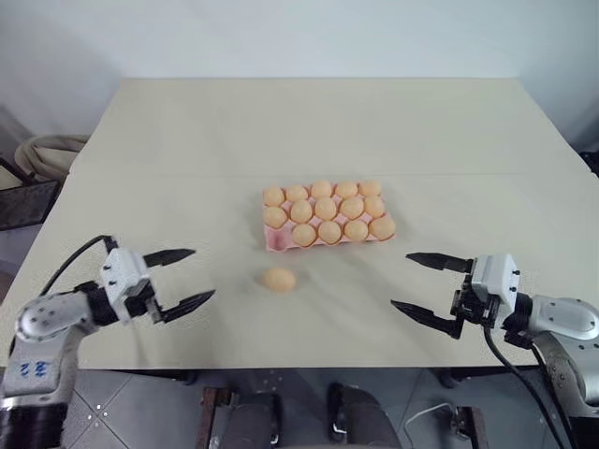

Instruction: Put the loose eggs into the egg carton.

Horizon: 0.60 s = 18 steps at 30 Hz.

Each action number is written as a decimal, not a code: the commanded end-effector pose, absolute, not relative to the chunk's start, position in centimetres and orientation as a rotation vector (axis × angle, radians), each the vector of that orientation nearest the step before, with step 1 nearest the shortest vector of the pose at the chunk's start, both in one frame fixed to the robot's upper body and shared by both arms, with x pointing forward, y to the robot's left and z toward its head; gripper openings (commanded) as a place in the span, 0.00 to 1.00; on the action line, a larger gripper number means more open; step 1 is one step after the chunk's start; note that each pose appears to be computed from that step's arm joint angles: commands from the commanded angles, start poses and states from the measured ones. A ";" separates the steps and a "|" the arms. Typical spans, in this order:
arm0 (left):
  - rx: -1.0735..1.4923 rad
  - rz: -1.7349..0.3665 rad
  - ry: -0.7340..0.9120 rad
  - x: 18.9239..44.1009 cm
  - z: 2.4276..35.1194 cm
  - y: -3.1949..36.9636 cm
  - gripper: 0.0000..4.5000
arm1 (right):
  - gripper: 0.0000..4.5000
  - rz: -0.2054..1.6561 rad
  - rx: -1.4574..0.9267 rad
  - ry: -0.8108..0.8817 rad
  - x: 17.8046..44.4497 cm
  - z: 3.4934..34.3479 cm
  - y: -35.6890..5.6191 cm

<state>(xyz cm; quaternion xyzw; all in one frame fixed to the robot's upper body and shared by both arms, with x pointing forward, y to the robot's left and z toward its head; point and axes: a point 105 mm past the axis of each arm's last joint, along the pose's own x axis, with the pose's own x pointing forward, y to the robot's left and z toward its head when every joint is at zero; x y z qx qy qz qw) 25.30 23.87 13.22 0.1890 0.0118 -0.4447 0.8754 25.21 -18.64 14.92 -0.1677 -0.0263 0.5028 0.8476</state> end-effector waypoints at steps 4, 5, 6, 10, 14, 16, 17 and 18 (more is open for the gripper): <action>0.432 -0.966 -0.067 24.7 15.0 22.4 0.98 | 1.00 1.061 -0.378 -0.099 25.2 15.8 -19.7; 0.426 -0.976 -0.074 24.8 15.1 21.9 0.98 | 1.00 1.061 -0.378 -0.101 25.2 15.8 -19.7; 0.421 -0.978 -0.078 25.0 15.2 21.4 0.98 | 1.00 1.061 -0.377 -0.103 25.1 15.9 -19.7; 0.387 -1.035 -0.071 25.6 15.3 19.5 0.98 | 1.00 1.048 -0.386 -0.112 25.1 16.2 -20.1; 0.373 -1.074 -0.086 27.4 15.2 16.8 0.98 | 1.00 1.028 -0.398 -0.107 25.0 16.4 -20.6; 0.382 -1.096 -0.091 28.1 15.0 15.6 0.98 | 1.00 1.022 -0.401 -0.104 24.8 16.5 -20.6; 0.390 -1.101 -0.093 28.5 14.8 15.1 0.98 | 1.00 1.019 -0.401 -0.103 24.7 16.5 -20.6; 0.387 -1.111 -0.095 28.8 14.6 14.6 0.98 | 1.00 1.015 -0.400 -0.103 24.6 16.5 -20.5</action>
